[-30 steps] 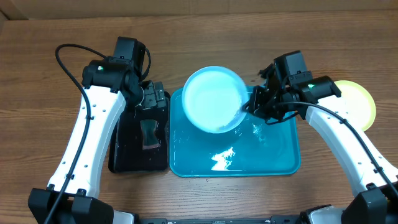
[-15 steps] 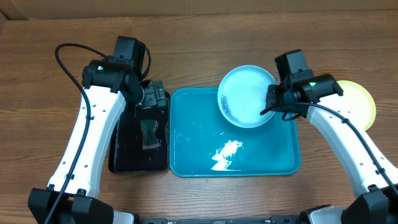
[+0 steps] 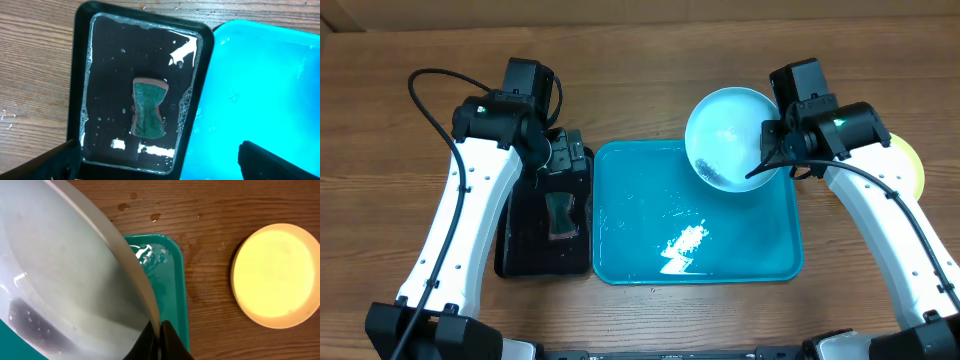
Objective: Clean dirty plates on tray and stack at the side
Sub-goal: 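Carry the tilted white plate with the right gripper over the tray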
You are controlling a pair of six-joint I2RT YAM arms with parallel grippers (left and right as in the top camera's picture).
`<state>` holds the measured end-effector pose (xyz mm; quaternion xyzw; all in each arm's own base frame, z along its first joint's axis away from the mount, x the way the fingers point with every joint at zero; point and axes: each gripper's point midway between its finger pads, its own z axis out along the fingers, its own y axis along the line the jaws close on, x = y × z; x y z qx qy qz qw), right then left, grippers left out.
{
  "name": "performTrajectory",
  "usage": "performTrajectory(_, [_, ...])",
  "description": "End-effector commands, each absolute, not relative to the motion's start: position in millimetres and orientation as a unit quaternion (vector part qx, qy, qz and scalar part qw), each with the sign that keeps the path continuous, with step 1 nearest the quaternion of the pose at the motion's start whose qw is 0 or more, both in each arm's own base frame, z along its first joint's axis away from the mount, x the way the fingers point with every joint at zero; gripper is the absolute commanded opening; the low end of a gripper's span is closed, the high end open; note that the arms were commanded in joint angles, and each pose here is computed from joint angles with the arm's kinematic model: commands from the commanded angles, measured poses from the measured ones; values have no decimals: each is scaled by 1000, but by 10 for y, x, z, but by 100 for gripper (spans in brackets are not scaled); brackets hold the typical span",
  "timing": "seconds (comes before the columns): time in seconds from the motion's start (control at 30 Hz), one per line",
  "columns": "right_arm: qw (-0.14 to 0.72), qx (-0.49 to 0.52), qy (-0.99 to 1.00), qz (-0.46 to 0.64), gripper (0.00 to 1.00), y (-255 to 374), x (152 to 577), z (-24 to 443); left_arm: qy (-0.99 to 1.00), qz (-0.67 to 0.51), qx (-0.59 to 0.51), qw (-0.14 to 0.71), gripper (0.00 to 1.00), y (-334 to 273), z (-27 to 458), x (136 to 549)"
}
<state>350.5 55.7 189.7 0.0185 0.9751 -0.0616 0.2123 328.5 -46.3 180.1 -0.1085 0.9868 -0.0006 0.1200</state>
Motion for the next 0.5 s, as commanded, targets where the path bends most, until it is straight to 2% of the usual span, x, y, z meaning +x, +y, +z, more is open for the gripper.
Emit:
performTrajectory(0.0, [244,14,967,-70,4,532,3549,2106,987,10,-103,125,100,-399,1812,3308])
performTrajectory(0.47, [244,-9,967,-70,4,624,3534,2106,987,10,-103,124,99,-400,1812,3306])
